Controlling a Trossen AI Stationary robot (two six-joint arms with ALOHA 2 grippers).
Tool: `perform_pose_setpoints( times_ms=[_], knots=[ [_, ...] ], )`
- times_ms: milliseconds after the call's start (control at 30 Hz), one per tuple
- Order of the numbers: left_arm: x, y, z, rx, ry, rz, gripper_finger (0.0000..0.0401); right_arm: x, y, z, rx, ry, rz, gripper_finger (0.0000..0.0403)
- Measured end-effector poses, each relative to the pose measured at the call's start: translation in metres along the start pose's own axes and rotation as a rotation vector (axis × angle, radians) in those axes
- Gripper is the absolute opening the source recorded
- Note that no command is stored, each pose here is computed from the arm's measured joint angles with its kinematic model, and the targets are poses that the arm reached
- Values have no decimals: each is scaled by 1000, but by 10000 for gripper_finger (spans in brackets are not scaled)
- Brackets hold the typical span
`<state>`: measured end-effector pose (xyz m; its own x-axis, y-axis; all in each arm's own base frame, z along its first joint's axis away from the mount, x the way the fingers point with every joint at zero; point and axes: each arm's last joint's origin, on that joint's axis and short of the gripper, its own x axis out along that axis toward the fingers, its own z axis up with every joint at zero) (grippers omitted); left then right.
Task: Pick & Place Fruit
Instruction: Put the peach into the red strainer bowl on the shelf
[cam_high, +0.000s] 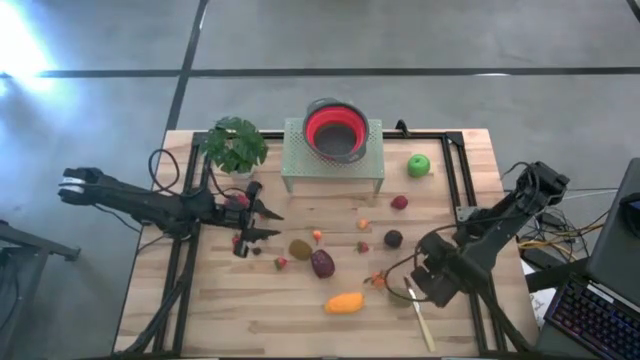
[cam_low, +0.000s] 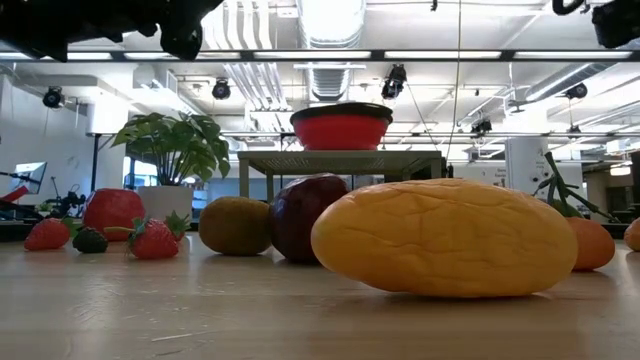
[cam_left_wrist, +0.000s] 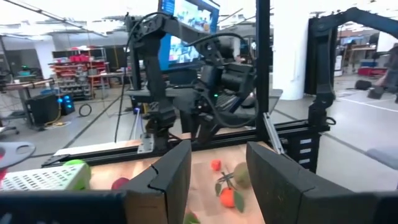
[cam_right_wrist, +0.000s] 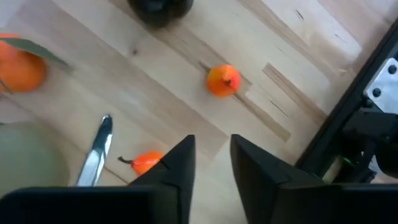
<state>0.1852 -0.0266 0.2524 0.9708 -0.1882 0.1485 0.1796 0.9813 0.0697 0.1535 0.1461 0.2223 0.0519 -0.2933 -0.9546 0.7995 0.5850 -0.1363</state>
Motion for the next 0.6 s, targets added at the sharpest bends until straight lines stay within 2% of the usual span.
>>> perform_pose_setpoints(
  times_ms=[167,300,600],
  knots=[
    [0,0,-2,-8,16,-5,161,6,-10,3,19,-7,19,159],
    [1,0,-4,-14,27,-6,161,13,-14,5,31,-24,33,182],
    [3,0,-7,-14,44,-6,161,40,-25,2,58,-61,40,187]
  ],
)
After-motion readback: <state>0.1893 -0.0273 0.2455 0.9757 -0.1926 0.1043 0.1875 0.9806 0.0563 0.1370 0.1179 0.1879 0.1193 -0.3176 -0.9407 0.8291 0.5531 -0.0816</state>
